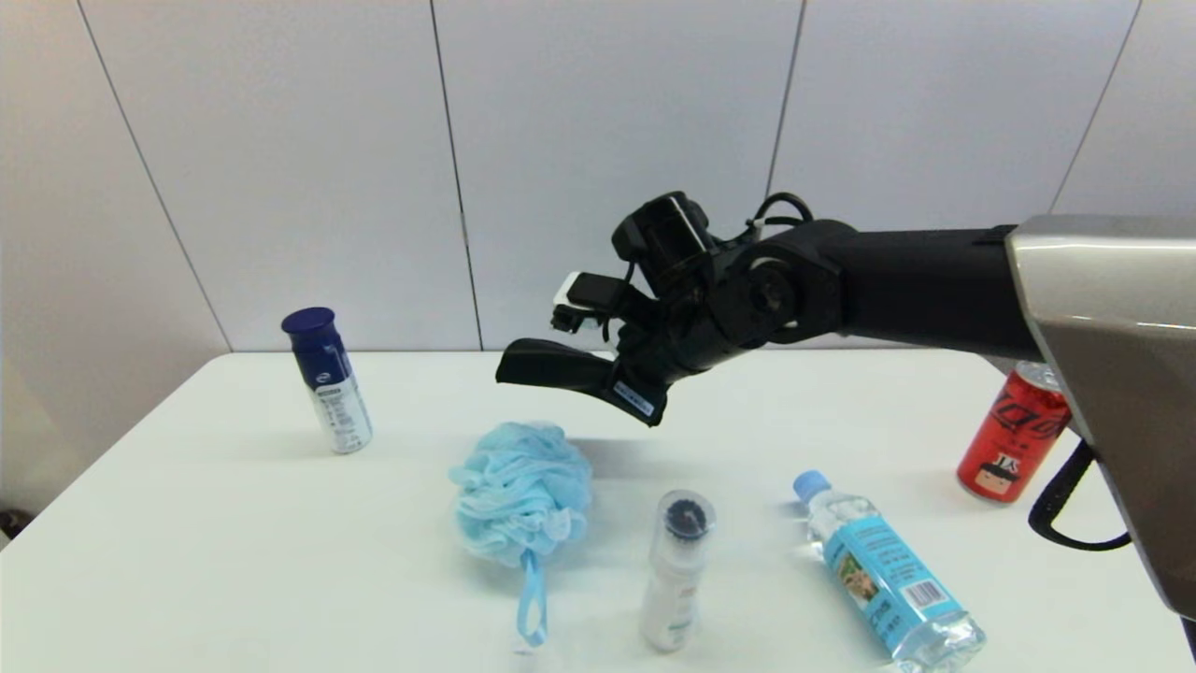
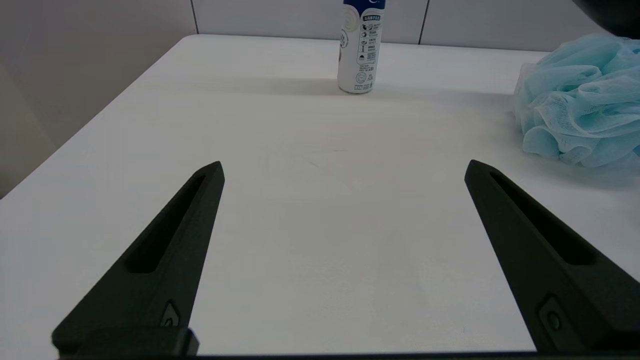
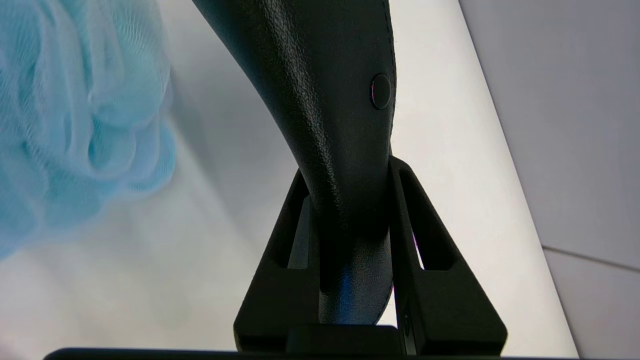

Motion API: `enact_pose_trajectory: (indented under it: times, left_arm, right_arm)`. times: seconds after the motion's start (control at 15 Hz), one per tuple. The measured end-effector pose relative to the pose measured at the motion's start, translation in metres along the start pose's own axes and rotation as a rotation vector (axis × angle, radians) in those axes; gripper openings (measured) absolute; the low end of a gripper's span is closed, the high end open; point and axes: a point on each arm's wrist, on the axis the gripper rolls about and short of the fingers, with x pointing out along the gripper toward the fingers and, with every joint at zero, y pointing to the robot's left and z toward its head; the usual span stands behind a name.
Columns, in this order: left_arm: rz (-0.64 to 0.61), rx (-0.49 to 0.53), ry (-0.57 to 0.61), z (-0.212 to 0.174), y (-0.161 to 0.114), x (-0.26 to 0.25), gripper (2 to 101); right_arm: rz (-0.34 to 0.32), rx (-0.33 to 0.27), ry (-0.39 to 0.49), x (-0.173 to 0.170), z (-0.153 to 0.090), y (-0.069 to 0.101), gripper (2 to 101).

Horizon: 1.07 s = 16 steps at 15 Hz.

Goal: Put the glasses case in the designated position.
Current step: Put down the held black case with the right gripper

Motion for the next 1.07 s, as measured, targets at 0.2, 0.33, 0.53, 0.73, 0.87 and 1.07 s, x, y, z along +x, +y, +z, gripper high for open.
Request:
enact_pose_trajectory:
  times: [0.2,0.33,0.53,0.73,0.87,1.07]
  left_arm:
    - [0.0,0.0,0.0,0.0,0.0,0.0,97.8]
    - [0.0,0.0,0.0,0.0,0.0,0.0,97.8]
    - [0.0,0.0,0.0,0.0,0.0,0.0,97.8]
    - [0.0,0.0,0.0,0.0,0.0,0.0,97.8]
    - [0.0,0.0,0.0,0.0,0.0,0.0,97.8]
    - [0.0,0.0,0.0,0.0,0.0,0.0,97.8]
  right_arm:
    - [-0.01,0.009,-0.037,0.013,0.005,0.006,23.7]
    - [0.001,0.006,-0.033,0.02,0.005,0.011,23.7]
    - [0.015,0.0,-0.009,0.03,0.001,0.015,23.7]
    - [0.022,-0.001,0.007,0.036,-0.002,0.017,23.6]
    - [0.023,0.004,0.003,0.038,-0.004,0.015,23.4]
    - [0.025,0.005,0.005,0.04,-0.005,0.015,23.4]
